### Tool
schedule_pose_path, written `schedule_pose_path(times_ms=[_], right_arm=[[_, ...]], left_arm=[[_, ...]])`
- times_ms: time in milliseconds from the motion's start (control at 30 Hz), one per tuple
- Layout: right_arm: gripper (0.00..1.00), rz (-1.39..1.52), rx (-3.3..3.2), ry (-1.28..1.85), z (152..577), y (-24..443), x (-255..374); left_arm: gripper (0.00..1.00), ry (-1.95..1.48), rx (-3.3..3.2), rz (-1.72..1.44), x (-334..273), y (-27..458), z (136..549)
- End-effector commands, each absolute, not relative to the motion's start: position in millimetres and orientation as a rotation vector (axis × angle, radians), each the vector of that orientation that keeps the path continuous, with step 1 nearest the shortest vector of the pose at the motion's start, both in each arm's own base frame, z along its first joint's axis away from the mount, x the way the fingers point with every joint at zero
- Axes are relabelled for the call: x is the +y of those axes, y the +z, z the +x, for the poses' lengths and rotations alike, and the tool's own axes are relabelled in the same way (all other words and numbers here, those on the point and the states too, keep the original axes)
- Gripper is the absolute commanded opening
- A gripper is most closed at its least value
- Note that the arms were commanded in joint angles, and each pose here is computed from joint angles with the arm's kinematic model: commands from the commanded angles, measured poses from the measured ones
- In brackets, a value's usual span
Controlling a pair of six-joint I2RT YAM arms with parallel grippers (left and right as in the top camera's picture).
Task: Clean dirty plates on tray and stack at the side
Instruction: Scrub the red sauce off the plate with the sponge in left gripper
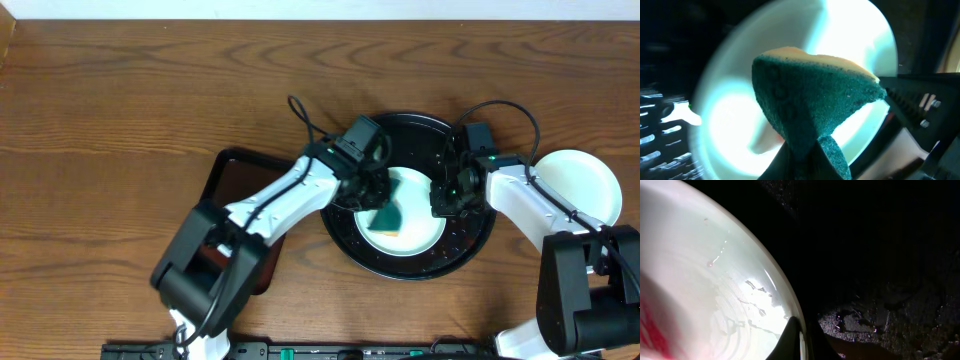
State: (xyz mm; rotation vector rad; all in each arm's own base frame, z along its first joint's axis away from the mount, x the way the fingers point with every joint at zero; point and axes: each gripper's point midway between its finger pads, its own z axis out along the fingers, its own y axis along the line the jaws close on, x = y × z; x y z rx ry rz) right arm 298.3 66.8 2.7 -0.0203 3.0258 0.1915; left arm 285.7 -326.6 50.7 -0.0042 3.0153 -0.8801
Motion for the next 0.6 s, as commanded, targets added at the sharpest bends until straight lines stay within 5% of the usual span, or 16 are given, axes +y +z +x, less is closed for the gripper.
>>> schedule_pose_path(times_ms=[0,567], right_arm=[[0.01,0.023,3.057,0.168,295,-9,64],[0.01,-0.028,3.063,0.169,292,-9,73]], left_arm=[[0.08,-1.047,3.054,-0.022,-353,56,268],[0.08,-0.783,3.14,0.021,-343,-31,268]])
